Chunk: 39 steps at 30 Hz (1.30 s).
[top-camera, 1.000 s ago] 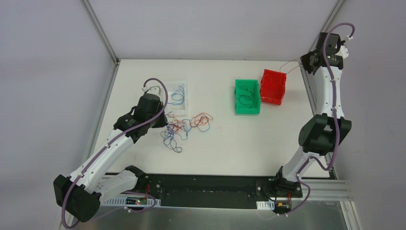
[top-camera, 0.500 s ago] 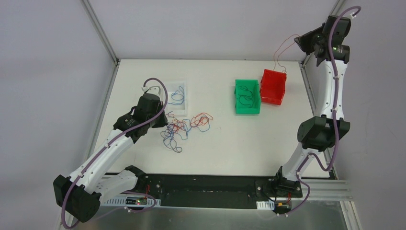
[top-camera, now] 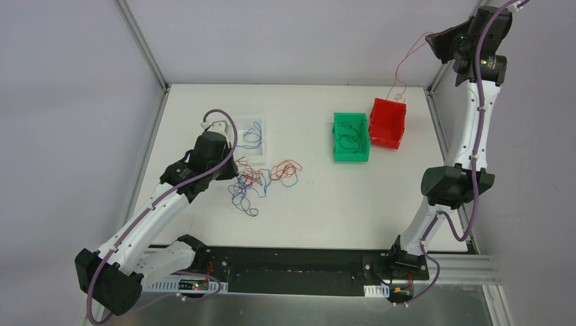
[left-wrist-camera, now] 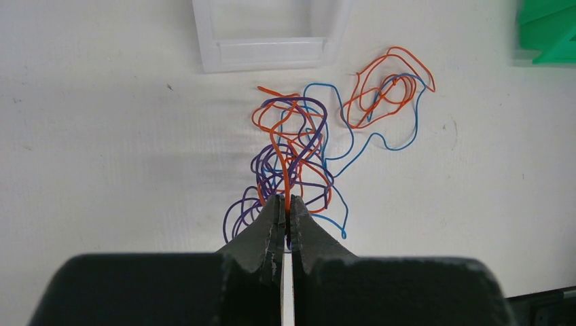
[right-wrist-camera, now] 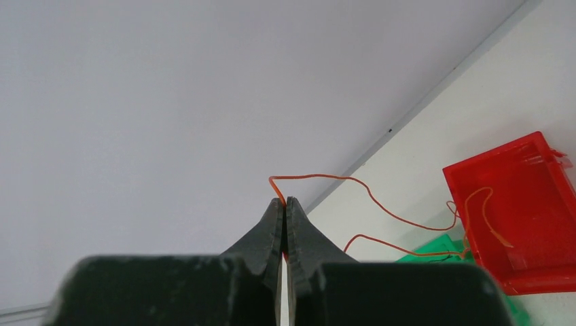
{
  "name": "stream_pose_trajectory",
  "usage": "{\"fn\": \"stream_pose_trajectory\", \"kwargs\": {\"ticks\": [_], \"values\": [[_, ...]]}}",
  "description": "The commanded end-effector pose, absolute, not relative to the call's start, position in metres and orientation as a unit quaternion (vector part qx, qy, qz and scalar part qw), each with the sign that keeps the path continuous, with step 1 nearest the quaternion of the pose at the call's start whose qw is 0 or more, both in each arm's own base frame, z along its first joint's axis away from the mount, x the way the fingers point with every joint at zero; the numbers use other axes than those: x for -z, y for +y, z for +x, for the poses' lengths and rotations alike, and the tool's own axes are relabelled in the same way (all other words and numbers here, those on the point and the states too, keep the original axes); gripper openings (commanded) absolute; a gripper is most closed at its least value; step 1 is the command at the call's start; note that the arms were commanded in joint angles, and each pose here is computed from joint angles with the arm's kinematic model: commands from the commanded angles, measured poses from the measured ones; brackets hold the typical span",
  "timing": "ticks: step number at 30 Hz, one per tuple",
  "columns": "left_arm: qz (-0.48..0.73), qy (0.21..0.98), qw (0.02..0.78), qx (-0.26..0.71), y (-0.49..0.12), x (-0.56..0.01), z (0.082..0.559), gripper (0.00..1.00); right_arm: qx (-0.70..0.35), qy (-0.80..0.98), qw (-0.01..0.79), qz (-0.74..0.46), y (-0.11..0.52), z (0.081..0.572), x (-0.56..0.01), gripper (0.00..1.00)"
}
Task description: Untangle the cables
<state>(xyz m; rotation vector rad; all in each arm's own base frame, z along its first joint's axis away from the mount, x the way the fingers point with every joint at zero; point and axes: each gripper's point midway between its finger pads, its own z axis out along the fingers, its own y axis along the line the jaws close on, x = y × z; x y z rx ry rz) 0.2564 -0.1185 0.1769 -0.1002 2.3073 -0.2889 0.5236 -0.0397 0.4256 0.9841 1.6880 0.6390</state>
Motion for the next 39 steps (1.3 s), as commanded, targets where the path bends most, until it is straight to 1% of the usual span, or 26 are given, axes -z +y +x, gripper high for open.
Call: {"fn": "stream_pose_trajectory", "kwargs": {"ticks": [1, 7, 12, 15, 17, 21, 25, 30, 39], "values": [[-0.040, 0.896, 0.422, 0.132, -0.123, -0.201, 0.264, 0.00, -0.292, 0.680, 0.537, 0.406, -0.038, 0.518, -0.456, 0.00], [-0.039, 0.897, 0.421, 0.131, -0.123, -0.199, 0.264, 0.00, -0.309, 0.665, 0.551, 0.398, -0.035, 0.516, -0.473, 0.00], [-0.039, 0.897, 0.420, 0.131, -0.123, -0.199, 0.264, 0.00, -0.350, 0.628, 0.594, 0.362, -0.026, 0.502, -0.518, 0.00], [-0.039, 0.898, 0.419, 0.130, -0.123, -0.198, 0.264, 0.00, -0.384, 0.600, 0.621, 0.327, -0.015, 0.486, -0.550, 0.00], [-0.041, 0.898, 0.418, 0.130, -0.123, -0.197, 0.264, 0.00, -0.393, 0.587, 0.635, 0.312, -0.011, 0.473, -0.560, 0.00], [-0.039, 0.899, 0.415, 0.132, -0.124, -0.196, 0.263, 0.00, -0.386, 0.567, 0.661, 0.304, -0.013, 0.450, -0.575, 0.00], [-0.039, 0.897, 0.419, 0.133, -0.123, -0.198, 0.262, 0.00, -0.378, 0.568, 0.663, 0.309, -0.015, 0.441, -0.576, 0.00], [-0.040, 0.895, 0.422, 0.137, -0.123, -0.201, 0.261, 0.00, -0.371, 0.573, 0.656, 0.322, -0.020, 0.442, -0.562, 0.00], [-0.040, 0.896, 0.421, 0.136, -0.123, -0.199, 0.260, 0.00, -0.346, 0.596, 0.626, 0.364, -0.033, 0.460, -0.509, 0.00]]}}
